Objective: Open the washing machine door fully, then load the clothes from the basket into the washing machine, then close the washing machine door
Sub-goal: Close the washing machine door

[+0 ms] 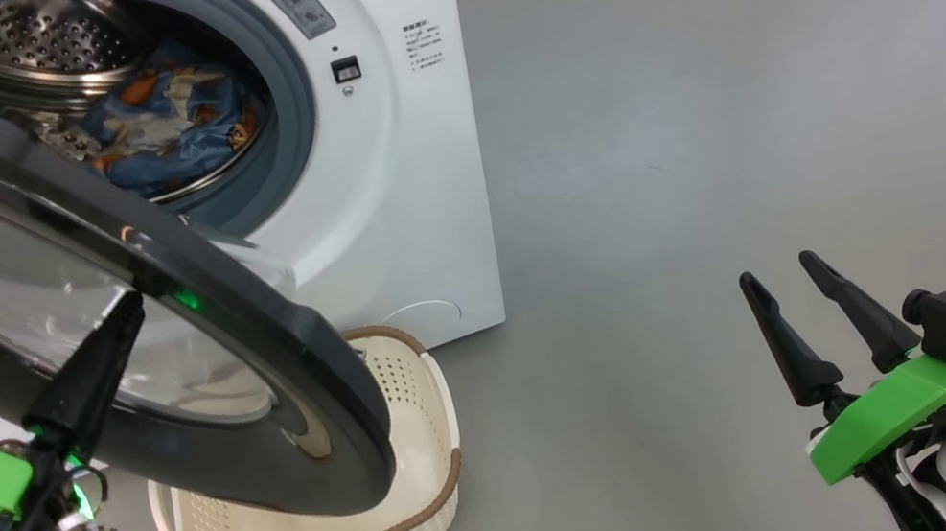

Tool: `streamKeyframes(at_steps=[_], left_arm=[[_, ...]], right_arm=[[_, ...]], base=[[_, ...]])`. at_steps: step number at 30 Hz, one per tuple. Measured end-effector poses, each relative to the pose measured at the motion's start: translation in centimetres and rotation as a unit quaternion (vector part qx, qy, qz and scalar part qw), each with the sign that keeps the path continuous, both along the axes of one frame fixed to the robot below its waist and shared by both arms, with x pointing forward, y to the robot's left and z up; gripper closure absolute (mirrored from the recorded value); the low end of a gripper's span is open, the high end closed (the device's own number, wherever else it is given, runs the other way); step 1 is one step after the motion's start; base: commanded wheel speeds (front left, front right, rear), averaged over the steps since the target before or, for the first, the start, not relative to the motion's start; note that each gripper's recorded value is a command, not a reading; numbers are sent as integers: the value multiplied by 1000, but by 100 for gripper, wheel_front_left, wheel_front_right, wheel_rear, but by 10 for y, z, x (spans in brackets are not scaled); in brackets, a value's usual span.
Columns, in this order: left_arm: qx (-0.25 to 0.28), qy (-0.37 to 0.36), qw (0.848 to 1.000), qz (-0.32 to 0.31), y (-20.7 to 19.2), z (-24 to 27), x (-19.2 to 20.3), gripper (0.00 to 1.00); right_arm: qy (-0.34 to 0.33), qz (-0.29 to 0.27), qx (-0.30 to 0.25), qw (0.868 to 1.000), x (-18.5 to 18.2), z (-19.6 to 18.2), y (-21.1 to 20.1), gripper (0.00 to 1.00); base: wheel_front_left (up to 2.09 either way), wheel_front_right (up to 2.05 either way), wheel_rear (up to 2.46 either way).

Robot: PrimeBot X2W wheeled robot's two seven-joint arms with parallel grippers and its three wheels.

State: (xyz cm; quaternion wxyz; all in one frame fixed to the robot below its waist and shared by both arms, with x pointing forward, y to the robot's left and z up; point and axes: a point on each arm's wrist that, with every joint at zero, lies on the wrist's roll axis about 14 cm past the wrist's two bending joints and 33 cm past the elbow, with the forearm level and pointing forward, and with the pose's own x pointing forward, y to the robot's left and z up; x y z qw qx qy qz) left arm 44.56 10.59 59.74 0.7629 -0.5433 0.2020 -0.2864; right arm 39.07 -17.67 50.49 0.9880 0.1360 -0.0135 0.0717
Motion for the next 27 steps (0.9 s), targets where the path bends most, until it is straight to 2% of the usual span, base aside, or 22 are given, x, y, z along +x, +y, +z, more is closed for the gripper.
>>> streamKeyframes(at_steps=[1,4,6,10,14,18,22,27], left_arm=[[2,-2,1000,2,2,1,0,0],[8,-12,1000,13,9,3,-2,0],[37,-18,998,37,21,-2,-4,0],[43,-32,997,61,31,-1,-9,0],[89,-55,990,96,43,-6,-12,0],[137,-77,975,154,61,-11,-12,0],[205,-109,948,216,82,-12,-11,0],[251,-152,922,252,85,-12,-16,0]], right_arm=[[-1,0,0,1000,1,0,0,0],[-1,1,1,1000,2,1,1,0],[-1,5,2,1000,4,1,4,0],[-3,9,2,1000,5,2,7,0],[-4,13,3,1000,7,2,10,0],[-7,15,4,1000,8,4,12,0],[-9,17,4,1000,9,6,13,0],[-11,19,4,1000,9,7,14,0]], base=[[0,0,0],[0,0,0],[0,0,0],[0,0,0],[0,0,0],[0,0,0],[0,0,0],[0,0,0]])
